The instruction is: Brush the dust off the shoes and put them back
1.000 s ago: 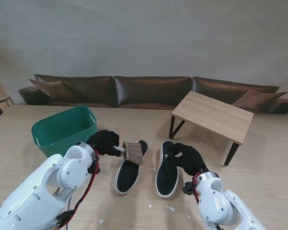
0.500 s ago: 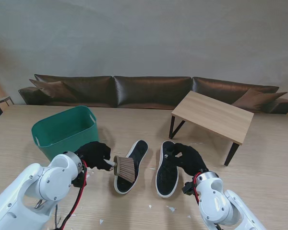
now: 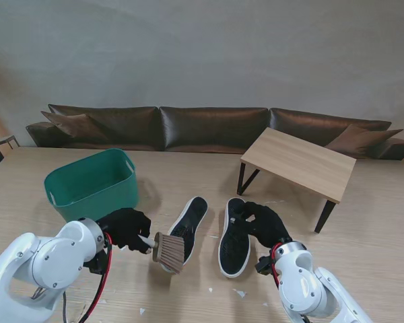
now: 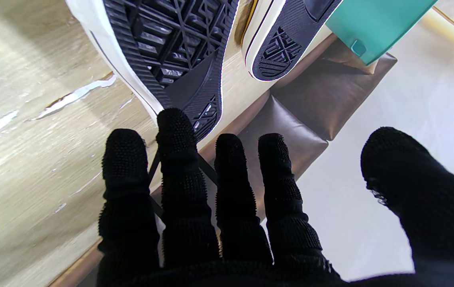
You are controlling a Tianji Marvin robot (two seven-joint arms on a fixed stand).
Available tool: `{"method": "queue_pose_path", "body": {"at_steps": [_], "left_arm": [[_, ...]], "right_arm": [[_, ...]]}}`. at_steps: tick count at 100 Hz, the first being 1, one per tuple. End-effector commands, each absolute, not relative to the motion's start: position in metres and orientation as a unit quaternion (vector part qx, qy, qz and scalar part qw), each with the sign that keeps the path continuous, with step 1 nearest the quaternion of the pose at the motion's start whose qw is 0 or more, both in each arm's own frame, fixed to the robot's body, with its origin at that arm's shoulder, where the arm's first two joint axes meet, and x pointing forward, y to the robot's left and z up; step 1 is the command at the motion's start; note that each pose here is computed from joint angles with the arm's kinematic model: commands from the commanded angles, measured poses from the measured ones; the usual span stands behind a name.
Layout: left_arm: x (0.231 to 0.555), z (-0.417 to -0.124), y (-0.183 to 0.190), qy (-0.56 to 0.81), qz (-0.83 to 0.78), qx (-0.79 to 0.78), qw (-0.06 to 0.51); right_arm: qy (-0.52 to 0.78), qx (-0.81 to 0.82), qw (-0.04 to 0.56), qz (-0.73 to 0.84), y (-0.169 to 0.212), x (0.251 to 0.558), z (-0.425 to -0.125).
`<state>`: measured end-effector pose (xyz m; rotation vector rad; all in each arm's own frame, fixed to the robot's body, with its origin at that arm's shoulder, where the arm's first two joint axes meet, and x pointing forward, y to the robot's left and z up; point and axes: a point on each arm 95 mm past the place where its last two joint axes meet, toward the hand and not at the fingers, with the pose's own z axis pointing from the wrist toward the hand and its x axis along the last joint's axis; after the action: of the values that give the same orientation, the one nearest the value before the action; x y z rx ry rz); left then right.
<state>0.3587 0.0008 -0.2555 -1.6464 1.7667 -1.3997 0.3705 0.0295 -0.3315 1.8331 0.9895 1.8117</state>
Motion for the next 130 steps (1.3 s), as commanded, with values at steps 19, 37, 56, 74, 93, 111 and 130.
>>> {"method": "queue_pose_path", "body": {"at_steps": [19, 37, 56, 74, 93, 111, 130], "left_arm": [[0.358, -0.244, -0.006, 0.602, -0.547, -0.555, 0.175], [0.372, -0.236, -0.014, 0.557, -0.607, -0.533, 0.193], [0.393, -0.237, -0.028, 0.513, -0.653, -0.515, 0.211], [0.414, -0.248, -0.04, 0.49, -0.666, -0.514, 0.227], [0.434, -0.266, -0.052, 0.489, -0.661, -0.516, 0.239], [0.444, -0.278, -0.055, 0.507, -0.641, -0.52, 0.247], [0.446, -0.287, -0.048, 0.524, -0.612, -0.533, 0.257]], "right_arm": [[0.356, 0.655, 0.181, 0.642, 0.034, 0.367, -0.334], [0.354, 0.655, 0.182, 0.643, 0.033, 0.368, -0.334], [0.352, 0.655, 0.183, 0.643, 0.033, 0.368, -0.335], [0.352, 0.655, 0.183, 0.643, 0.033, 0.369, -0.335], [0.352, 0.656, 0.183, 0.642, 0.033, 0.369, -0.334], [0.352, 0.656, 0.182, 0.642, 0.033, 0.368, -0.334], [0.353, 0.657, 0.18, 0.642, 0.033, 0.368, -0.334]]}}
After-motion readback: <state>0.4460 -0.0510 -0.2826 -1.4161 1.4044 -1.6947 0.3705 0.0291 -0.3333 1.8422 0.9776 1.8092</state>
